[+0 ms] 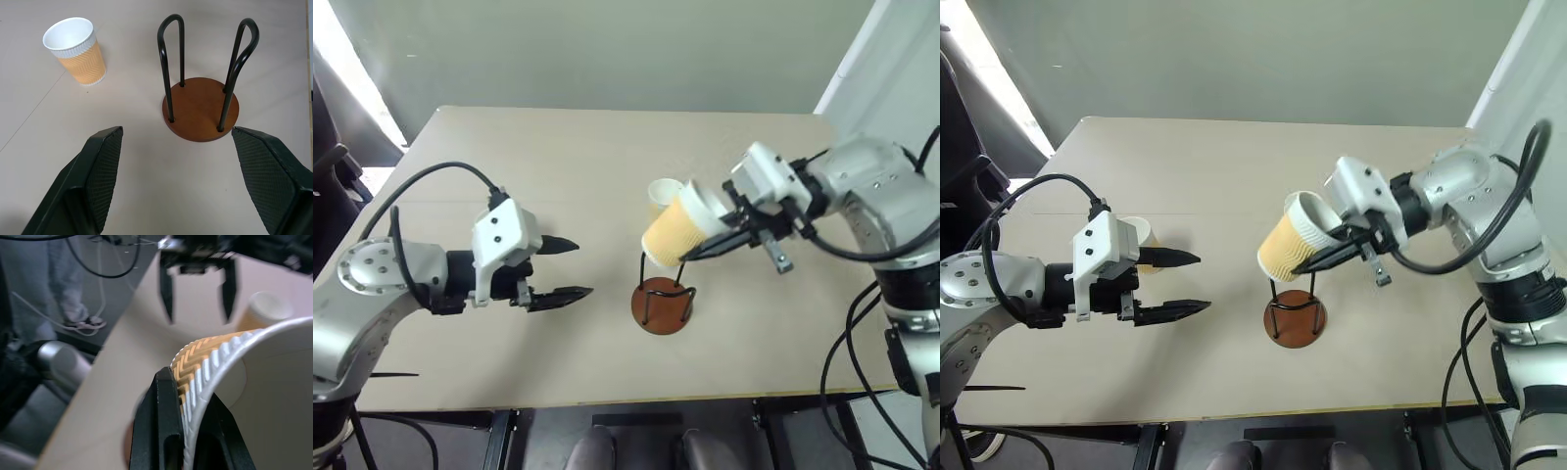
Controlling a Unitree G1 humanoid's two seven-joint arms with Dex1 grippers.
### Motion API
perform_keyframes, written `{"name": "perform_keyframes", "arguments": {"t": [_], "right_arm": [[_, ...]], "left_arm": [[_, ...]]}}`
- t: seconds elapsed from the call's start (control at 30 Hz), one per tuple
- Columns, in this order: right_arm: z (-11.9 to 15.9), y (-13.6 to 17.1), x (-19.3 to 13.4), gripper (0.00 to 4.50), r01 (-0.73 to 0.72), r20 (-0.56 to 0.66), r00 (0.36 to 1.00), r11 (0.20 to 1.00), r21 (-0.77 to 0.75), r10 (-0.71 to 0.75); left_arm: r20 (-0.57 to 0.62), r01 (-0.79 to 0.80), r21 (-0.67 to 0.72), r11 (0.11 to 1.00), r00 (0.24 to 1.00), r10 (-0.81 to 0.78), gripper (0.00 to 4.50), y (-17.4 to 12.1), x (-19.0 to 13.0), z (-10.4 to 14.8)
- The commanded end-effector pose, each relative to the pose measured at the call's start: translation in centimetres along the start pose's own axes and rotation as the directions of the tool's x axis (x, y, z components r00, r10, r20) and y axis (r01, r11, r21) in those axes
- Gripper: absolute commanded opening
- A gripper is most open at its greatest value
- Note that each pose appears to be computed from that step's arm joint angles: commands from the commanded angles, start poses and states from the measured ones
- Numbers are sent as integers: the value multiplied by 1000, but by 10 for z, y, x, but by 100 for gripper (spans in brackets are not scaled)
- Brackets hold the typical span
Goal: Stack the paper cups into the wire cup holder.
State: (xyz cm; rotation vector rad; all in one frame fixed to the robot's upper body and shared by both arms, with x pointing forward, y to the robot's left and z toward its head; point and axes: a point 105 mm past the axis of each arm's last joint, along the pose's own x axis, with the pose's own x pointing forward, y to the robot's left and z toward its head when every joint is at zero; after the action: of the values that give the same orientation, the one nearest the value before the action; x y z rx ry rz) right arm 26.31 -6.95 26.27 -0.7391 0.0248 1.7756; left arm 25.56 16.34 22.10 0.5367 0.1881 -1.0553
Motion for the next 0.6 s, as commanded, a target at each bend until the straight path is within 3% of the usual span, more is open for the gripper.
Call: {"name": "perform_keyframes", "arguments": {"t": [0.03, 0.33, 0.43, 0.6], "right_arm": [[-5, -2, 0, 4, 27, -49, 998, 999, -46, -29], [-19, 2, 7, 4, -38, -94, 995, 998, -46, 34], [-24, 3, 10, 63, -51, -114, 992, 998, -47, 46], [-31, 2, 9, 234, -51, -148, 988, 997, -60, 42]], "left_arm": [[12, -11, 37, 999, 1000, 11, 382, -1, -3, 6], [-6, -36, 30, 999, 999, 36, 382, -1, -7, 4], [-11, -42, 27, 999, 999, 42, 382, -1, -8, 2], [-14, -47, 27, 998, 999, 48, 382, -1, -9, 1]]}}
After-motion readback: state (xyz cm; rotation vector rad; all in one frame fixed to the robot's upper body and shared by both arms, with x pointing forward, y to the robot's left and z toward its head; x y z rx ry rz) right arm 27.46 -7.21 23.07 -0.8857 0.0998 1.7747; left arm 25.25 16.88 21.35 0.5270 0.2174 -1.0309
